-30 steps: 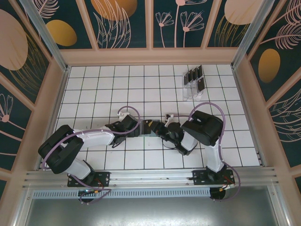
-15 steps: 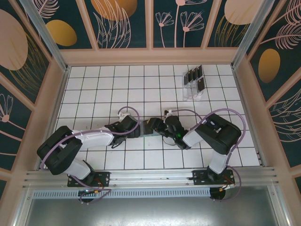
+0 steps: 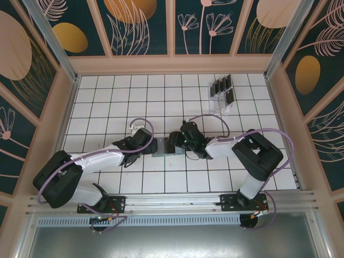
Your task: Put the credit cards into the card holder
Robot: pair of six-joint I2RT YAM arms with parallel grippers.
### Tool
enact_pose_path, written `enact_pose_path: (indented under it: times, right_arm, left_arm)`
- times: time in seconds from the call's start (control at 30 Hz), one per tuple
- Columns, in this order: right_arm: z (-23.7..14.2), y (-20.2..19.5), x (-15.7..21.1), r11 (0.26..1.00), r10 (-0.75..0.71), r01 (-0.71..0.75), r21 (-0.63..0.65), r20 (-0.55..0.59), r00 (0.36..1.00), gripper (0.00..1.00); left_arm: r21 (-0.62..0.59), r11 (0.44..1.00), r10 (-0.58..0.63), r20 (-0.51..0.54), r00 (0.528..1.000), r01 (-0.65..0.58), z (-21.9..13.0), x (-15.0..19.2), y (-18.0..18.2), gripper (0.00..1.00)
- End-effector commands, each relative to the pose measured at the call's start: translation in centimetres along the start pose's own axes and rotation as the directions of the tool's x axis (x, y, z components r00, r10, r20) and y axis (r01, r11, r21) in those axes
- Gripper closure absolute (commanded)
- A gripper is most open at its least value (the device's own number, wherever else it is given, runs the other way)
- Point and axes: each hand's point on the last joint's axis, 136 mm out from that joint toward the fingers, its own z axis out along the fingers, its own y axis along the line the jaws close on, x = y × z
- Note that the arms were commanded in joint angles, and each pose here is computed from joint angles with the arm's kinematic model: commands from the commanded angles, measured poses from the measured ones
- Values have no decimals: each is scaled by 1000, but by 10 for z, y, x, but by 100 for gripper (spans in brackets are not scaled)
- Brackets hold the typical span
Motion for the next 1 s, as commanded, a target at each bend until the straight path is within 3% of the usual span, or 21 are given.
enact_pose_path:
  times: [0.0, 0.4, 0.97]
  right_arm:
    - [3, -13, 1, 997, -40, 42, 72, -17, 999, 60]
    - [17, -14, 10, 997, -30, 34, 65, -57, 998, 64]
    - [23, 9, 17, 999, -39, 42, 28, -83, 996, 79]
  left_arm:
    - [-28, 1000, -1, -14, 1000, 1, 1, 10, 12, 1]
    - [-42, 999, -3, -54, 999, 0, 13, 28, 18, 1]
    - [-37, 999, 4, -77, 997, -7, 21, 38, 19, 1]
